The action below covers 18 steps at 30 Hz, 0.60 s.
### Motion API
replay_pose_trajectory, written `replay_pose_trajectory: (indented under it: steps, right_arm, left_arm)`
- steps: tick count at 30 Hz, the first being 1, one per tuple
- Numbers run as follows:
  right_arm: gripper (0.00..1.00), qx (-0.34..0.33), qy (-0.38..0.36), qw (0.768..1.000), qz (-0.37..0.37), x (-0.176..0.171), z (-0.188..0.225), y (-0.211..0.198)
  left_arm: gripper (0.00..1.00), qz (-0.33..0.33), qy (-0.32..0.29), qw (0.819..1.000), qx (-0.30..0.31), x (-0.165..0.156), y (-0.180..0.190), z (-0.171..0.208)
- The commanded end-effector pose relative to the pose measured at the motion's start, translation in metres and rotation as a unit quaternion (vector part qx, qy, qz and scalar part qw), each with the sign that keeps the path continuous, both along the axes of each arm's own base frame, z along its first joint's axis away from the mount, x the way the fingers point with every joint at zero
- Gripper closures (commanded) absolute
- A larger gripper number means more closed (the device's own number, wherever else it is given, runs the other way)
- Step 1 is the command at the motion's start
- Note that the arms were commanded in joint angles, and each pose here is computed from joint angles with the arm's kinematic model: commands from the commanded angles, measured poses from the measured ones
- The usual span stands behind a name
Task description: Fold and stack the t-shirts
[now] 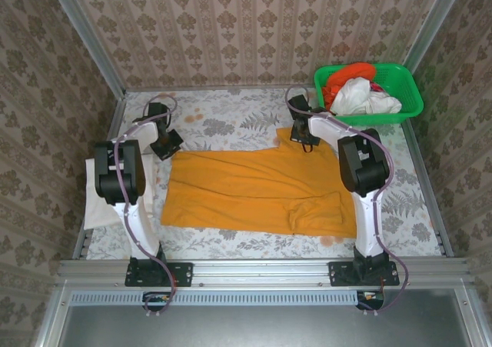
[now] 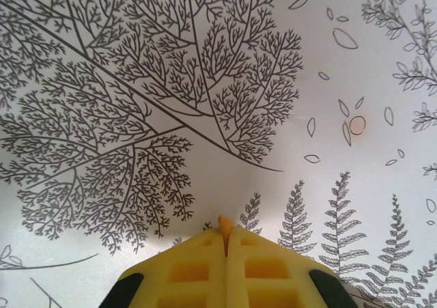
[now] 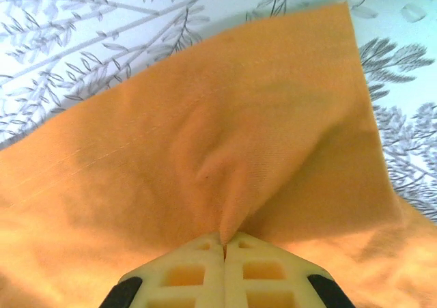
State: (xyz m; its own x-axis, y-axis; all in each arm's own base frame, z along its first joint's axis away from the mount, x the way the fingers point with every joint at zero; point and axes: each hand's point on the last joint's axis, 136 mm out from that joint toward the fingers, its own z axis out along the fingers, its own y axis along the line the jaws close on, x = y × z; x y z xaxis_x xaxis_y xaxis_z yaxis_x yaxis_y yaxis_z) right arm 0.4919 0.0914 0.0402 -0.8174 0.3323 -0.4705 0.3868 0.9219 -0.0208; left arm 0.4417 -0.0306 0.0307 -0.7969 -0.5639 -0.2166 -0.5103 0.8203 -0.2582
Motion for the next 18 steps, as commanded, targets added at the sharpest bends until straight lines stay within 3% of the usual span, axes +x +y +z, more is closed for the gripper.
replay_pose_trajectory:
  steps: [1,9,18]
  right_arm:
    - [1.00,-0.019,-0.086,0.996,0.004,0.012,0.063,-0.008]
    - [1.00,-0.007,-0.116,0.993,0.024,-0.012,0.101,-0.010]
    - [1.00,0.000,-0.120,0.991,0.053,-0.062,0.125,-0.008]
  left_arm:
    - [1.00,-0.004,-0.041,0.999,-0.006,0.009,0.002,0.031]
    - [1.00,-0.027,-0.103,0.994,-0.032,0.016,-0.006,0.069]
    - [1.00,-0.042,-0.113,0.992,-0.041,-0.013,-0.011,0.087]
